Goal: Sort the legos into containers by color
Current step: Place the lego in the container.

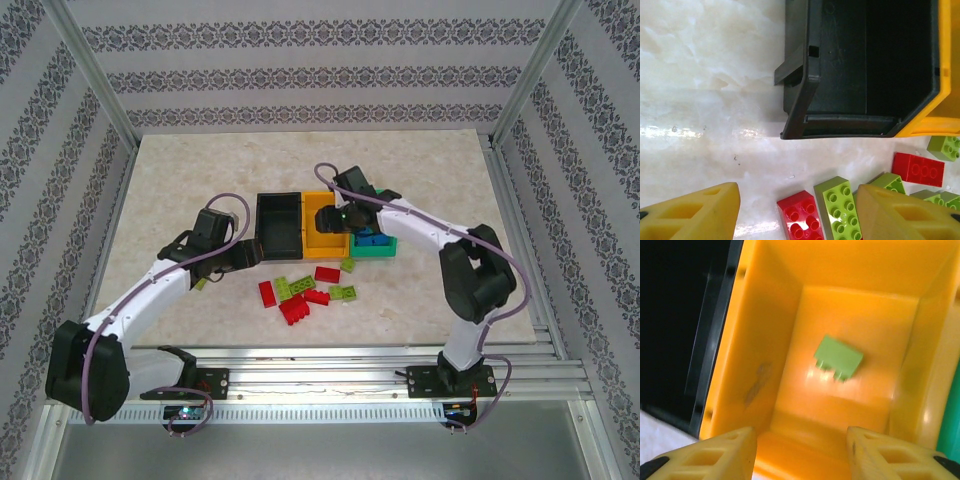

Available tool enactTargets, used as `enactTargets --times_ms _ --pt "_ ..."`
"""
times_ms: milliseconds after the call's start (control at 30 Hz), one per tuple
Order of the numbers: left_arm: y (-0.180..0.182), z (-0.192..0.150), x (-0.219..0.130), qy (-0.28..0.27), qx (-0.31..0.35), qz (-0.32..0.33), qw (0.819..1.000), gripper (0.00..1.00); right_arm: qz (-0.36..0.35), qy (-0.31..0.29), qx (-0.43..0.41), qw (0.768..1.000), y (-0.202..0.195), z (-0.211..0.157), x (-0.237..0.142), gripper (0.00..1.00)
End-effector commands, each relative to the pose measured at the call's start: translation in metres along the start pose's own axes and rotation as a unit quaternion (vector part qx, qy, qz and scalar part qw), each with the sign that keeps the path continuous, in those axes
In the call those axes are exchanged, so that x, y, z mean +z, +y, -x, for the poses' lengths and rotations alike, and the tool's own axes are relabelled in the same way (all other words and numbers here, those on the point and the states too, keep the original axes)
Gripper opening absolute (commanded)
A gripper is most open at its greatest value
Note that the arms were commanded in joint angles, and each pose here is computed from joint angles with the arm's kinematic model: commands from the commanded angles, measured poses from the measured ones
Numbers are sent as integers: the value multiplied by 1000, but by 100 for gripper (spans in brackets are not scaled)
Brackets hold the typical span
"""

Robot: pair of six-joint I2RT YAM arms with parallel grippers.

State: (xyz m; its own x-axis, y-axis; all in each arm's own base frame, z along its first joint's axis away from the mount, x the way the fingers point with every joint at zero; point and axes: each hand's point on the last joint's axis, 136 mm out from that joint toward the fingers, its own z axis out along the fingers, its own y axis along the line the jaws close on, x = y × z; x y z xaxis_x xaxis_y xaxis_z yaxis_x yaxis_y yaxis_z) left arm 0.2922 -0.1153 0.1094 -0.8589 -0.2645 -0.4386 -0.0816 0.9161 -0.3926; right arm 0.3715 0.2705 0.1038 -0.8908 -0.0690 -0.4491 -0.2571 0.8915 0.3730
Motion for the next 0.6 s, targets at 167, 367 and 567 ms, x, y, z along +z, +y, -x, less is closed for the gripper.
enactTargets --times_ms 167,367,567 --pt "-3 8 17 -1 -20 -16 1000 63 -17 17 -31 999 2 -82 -40 51" --pt "-10 16 24 -5 -25 -32 999 63 -31 28 -15 999 -12 -130 -50 50" --pt "-11 17 31 -10 -30 -38 999 63 -35 47 -20 998 -11 -160 -50 51"
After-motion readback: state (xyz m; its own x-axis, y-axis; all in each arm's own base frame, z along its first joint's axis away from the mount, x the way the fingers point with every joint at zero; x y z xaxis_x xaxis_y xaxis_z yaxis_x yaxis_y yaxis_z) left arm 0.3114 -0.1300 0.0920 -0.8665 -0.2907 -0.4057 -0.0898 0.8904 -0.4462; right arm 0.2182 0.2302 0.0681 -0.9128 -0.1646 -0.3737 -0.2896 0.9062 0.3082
